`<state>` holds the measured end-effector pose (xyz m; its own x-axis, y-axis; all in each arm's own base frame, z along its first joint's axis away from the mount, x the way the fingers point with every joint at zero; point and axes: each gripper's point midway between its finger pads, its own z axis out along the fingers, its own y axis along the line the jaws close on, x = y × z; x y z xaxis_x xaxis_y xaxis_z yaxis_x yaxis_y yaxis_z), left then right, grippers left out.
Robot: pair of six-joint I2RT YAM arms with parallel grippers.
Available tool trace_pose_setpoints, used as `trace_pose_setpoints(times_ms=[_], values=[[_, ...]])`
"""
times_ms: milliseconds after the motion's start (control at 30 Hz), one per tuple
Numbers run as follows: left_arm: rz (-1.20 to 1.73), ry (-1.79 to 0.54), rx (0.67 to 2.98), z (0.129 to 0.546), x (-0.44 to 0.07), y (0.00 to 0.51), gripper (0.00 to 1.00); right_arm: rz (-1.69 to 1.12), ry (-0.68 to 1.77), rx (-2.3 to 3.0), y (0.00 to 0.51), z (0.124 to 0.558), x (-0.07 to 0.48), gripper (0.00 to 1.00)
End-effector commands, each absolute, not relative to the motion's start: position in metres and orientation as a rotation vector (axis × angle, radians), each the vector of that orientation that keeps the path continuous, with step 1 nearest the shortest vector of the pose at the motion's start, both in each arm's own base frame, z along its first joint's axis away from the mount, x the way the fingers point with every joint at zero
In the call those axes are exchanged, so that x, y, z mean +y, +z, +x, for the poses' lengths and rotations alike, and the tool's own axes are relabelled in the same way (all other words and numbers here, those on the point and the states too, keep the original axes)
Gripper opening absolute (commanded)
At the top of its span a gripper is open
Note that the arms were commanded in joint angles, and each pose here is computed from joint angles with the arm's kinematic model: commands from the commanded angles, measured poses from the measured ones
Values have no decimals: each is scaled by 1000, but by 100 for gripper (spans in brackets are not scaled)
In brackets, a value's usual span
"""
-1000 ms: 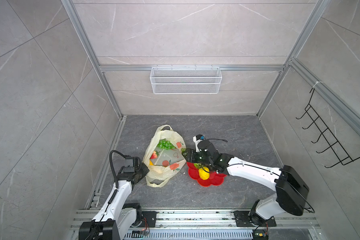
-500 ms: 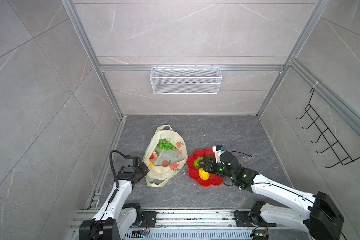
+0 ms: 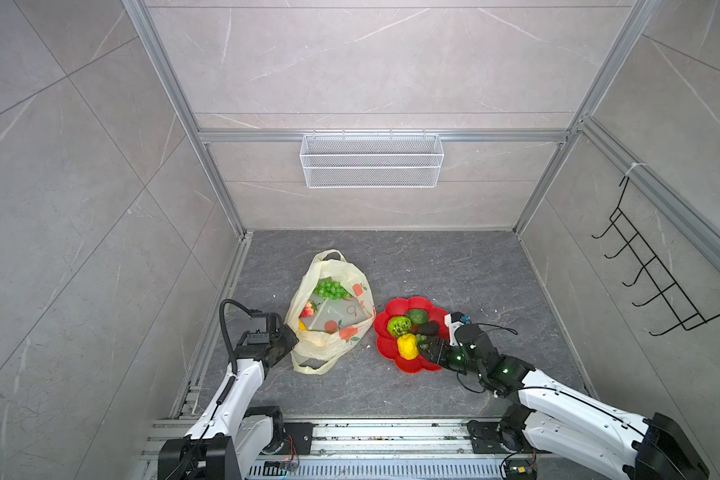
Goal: Take the fake fruits out of the plastic bag
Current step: 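Lower the dark purple fruit onto the plate and open the right gripper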
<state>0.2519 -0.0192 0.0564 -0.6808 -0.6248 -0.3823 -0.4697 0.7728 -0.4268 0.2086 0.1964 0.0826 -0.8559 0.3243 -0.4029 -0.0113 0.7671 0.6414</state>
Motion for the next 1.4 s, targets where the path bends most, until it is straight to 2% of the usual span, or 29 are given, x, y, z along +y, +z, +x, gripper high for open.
trace_pose_setpoints(times_ms=[0, 300, 700, 1367], values=[[-768, -396, 2413, 264, -19, 71, 0, 299, 921, 2462, 72, 210, 195, 57], [-766, -397, 2413, 265, -19, 71, 0, 357, 954, 2454, 59, 216, 194, 60], [-768, -396, 2411, 265, -18, 71, 0, 336, 890, 2473, 65, 221, 192, 71], [-769, -393, 2408, 265, -18, 72, 0, 328, 771, 2475, 83, 223, 178, 76]])
